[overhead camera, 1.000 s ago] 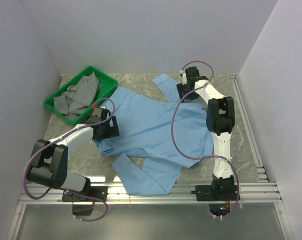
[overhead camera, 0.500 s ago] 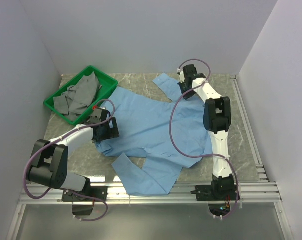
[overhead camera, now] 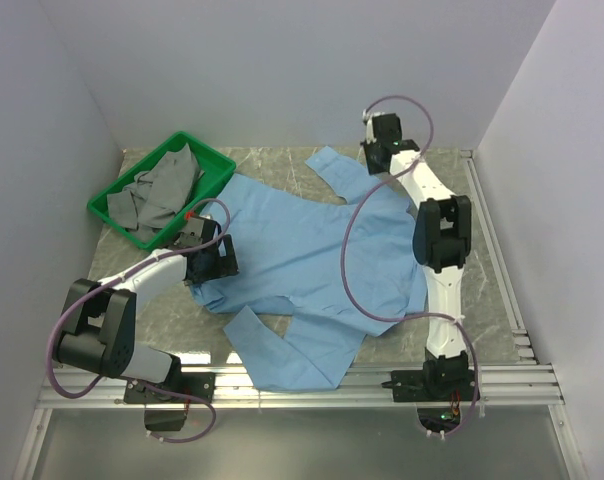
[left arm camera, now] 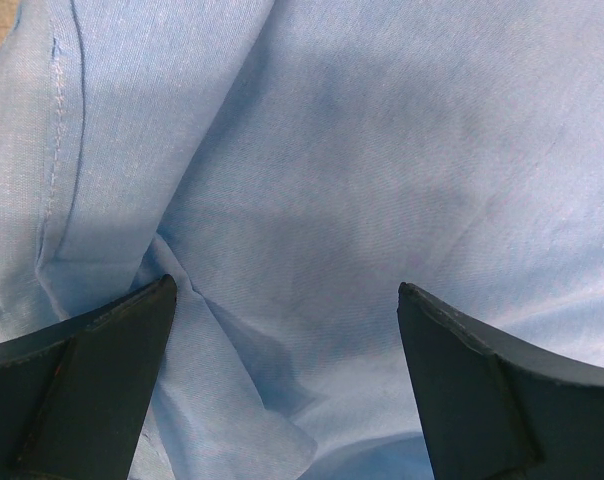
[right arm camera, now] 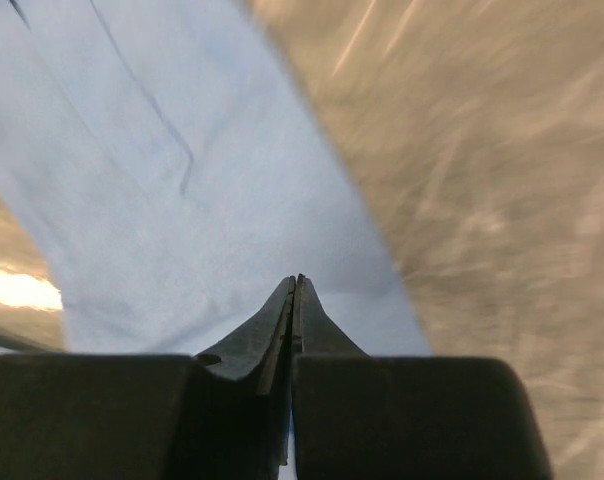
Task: Fold and stack the long sleeve shirts
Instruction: Flatten the shirt out
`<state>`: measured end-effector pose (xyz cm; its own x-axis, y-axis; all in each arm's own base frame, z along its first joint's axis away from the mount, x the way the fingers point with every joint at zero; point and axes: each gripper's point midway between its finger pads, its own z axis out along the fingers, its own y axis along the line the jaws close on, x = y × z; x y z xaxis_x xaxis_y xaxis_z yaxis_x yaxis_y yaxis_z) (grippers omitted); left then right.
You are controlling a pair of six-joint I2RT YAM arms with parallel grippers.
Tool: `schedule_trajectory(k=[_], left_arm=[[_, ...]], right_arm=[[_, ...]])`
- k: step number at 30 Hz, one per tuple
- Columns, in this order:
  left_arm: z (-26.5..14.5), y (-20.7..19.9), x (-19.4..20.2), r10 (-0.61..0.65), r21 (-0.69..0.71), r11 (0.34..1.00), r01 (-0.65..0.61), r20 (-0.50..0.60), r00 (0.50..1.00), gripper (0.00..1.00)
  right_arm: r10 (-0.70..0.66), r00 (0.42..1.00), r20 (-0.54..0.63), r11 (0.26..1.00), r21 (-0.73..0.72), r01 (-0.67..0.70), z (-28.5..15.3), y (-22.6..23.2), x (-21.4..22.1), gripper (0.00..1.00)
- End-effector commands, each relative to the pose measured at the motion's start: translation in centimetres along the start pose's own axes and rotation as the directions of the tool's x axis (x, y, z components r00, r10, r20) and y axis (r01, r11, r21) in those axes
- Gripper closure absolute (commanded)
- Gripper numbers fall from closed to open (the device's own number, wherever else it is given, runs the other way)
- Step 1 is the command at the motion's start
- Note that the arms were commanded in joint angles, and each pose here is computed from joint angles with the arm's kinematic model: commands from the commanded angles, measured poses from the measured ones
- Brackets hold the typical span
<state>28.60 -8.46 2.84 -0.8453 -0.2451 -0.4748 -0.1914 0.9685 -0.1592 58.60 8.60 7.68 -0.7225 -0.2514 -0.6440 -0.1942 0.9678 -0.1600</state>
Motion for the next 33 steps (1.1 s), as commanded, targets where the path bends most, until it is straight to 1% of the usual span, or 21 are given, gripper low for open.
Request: schedule_trajectory(k=[1, 2, 5, 7, 8, 9, 10, 11, 12, 13, 14, 15, 17, 18, 20, 22, 25, 27, 28, 32, 33], left_arm=[[-0.3, 0.1, -0.3, -0.004, -0.004, 1.0, 0.004, 0.017, 1.0, 0.01], [-0.3, 0.1, -0.3, -0.004, -0.004, 1.0, 0.004, 0.018, 1.0, 0.01], [-0.4, -0.1, -0.4, -0.007, 0.006, 1.0, 0.007, 0.023, 1.0, 0.01], [-0.4, -0.3, -0.5, -0.009, 0.013, 1.0, 0.009, 0.026, 1.0, 0.01], [-0.3, -0.3, -0.4, -0.009, 0.015, 1.0, 0.008, 0.024, 1.0, 0.01], [-0.3, -0.3, -0.4, -0.009, 0.018, 1.0, 0.008, 0.022, 1.0, 0.01], [-0.3, -0.3, -0.3, -0.009, 0.018, 1.0, 0.008, 0.02, 1.0, 0.01], [-0.3, -0.3, -0.3, -0.007, 0.02, 1.0, 0.007, 0.019, 1.0, 0.01], [-0.3, -0.4, -0.4, -0.007, 0.025, 1.0, 0.007, 0.022, 1.0, 0.01], [-0.3, -0.5, -0.4, -0.008, 0.027, 1.0, 0.007, 0.023, 1.0, 0.01], [-0.4, -0.5, -0.5, -0.007, 0.03, 1.0, 0.006, 0.026, 1.0, 0.01], [-0.4, -0.5, -0.5, -0.005, 0.031, 1.0, 0.004, 0.027, 1.0, 0.01], [-0.5, -0.6, -0.6, -0.006, 0.033, 0.999, 0.005, 0.031, 0.999, 0.01], [-0.5, -0.5, -0.5, -0.006, 0.034, 0.999, 0.005, 0.029, 1.0, 0.01], [-0.5, -0.6, -0.6, -0.006, 0.036, 0.999, 0.005, 0.031, 0.999, 0.01], [-0.5, -0.7, -0.6, -0.006, 0.041, 0.999, 0.005, 0.032, 0.999, 0.01], [-0.5, -0.7, -0.5, -0.008, 0.043, 0.999, 0.006, 0.033, 0.999, 0.01], [-0.5, -0.7, -0.4, -0.006, 0.043, 0.999, 0.005, 0.033, 0.999, 0.01], [-0.5, -0.7, -0.5, -0.006, 0.045, 0.999, 0.005, 0.034, 0.999, 0.01], [-0.5, -0.7, -0.4, -0.005, 0.044, 0.999, 0.004, 0.034, 0.999, 0.01], [-0.5, -0.7, -0.4, -0.006, 0.044, 0.999, 0.005, 0.032, 0.999, 0.01]], right_arm=[[0.069, 0.901, 0.429, 0.99, 0.079, -0.113, -10.9, -3.9, -13.5, 1.0], [0.073, 0.885, 0.46, 0.989, 0.083, -0.124, -12.2, -4.3, -14.4, 1.0], [0.081, 0.86, 0.503, 0.986, 0.085, -0.142, -13.8, -4.8, -15.9, 1.0], [0.086, 0.863, 0.497, 0.989, 0.064, -0.135, -14.0, -4.6, -16.2, 1.0], [0.085, 0.88, 0.468, 0.991, 0.053, -0.124, -12.9, -4.1, -15.6, 1.0], [0.087, 0.892, 0.444, 0.992, 0.042, -0.118, -12.4, -3.8, -15.1, 0.91], [0.089, 0.898, 0.431, 0.993, 0.034, -0.115, -12.3, -3.6, -15.1, 0.86], [0.09, 0.927, 0.363, 0.995, 0.005, -0.098, -10.7, -2.7, -13.3, 0.79], [0.098, 0.937, 0.336, 0.995, -0.011, -0.1, -10.1, -2.2, -12.5, 0.59], [0.099, 0.954, 0.284, 0.995, -0.025, -0.096, -9.1, -1.6, -10.8, 0.49], [0.102, 0.96, 0.262, 0.994, -0.058, -0.089, -8.8, -0.7, -10.1, 0.39], [0.108, 0.971, 0.214, 0.993, -0.073, -0.094, -7.8, 0.2, -8.3, 0.27], [0.107, 0.976, 0.189, 0.991, -0.094, -0.09, -7.6, 1.5, -7.1, 0.19], [0.089, 0.985, 0.15, 0.992, -0.106, -0.073, -6.9, 2.8, -5.5, 0.15], [0.065, 0.99, 0.122, 0.994, -0.1, -0.052, -6.4, 3.6, -4.4, 0.13], [0.023, 0.996, 0.081, 0.994, -0.11, -0.014, -5.7, 5.4, -3.0, 0.13], [-0.069, 0.996, 0.057, 0.995, -0.075, 0.073, -5.1, 7.0, -1.8, 0.12], [-0.137, 0.99, 0.039, 0.99, -0.036, 0.138, -4.8, 7.3, -1.1, 0.12], [-0.173, 0.985, 0.025, 0.984, -0.038, 0.174, -4.5, 8.4, -0.6, 0.12], [-0.302, 0.952, -0.037, 0.952, 0.028, 0.303, -3.7, 8.9, 1.0, 0.14], [-0.317, 0.947, -0.051, 0.947, 0.043, 0.319, -3.5, 8.8, 1.3, 0.15]])
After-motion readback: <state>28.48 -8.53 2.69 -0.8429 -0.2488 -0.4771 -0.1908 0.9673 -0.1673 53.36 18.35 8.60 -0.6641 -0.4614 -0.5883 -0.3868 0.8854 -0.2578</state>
